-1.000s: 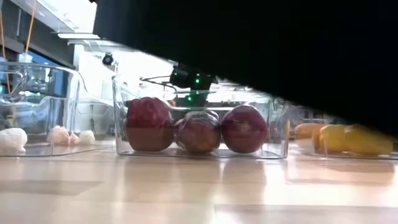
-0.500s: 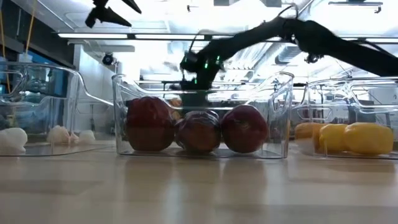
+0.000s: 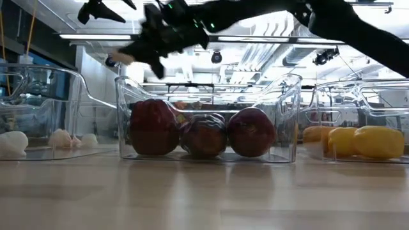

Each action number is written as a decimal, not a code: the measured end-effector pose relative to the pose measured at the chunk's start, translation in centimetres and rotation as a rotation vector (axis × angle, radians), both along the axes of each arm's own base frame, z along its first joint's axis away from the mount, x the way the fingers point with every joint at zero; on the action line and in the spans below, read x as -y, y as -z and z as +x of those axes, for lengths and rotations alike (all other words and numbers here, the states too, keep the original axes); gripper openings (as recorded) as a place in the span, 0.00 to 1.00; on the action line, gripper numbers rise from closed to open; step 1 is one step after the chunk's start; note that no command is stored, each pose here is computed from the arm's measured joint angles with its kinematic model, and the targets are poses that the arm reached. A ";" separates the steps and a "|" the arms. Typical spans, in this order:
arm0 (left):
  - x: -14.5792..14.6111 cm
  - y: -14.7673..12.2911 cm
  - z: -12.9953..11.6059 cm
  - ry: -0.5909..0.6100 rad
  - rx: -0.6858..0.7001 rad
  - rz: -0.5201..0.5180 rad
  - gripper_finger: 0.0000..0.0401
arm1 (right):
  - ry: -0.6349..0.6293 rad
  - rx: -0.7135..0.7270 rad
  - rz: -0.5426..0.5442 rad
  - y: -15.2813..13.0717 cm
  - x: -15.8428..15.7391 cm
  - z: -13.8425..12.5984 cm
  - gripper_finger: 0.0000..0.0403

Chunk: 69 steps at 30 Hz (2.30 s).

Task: Sort produce into baskets
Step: Put the top left white garlic into the left transparent bin, then put the bottom white garlic into the left transparent bin

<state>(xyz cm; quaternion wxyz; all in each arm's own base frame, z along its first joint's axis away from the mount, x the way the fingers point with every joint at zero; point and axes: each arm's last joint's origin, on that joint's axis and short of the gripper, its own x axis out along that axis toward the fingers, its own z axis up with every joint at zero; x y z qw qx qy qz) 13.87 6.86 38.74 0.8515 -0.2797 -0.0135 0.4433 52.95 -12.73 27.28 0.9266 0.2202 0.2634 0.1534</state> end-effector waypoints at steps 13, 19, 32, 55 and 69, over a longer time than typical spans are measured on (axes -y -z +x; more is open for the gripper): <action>0.9 -1.2 -0.2 0.268 0.113 0.010 0.56 | 0.084 -0.030 -0.184 1.0 -12.2 2.2 0.34; 2.1 -2.0 -1.7 0.473 0.159 0.044 0.56 | 0.225 -0.079 -0.218 1.2 -13.1 2.2 0.63; 4.5 -2.4 -3.1 0.610 0.221 0.029 0.56 | 0.085 -0.428 -0.446 -4.9 -16.7 -6.0 0.71; 5.8 0.8 6.7 0.542 0.065 -0.054 0.56 | 0.408 -1.131 0.180 2.3 -34.6 -33.1 0.71; 5.8 0.5 7.4 0.549 0.103 -0.016 0.56 | 0.565 -1.355 0.107 10.6 -37.0 -36.3 0.71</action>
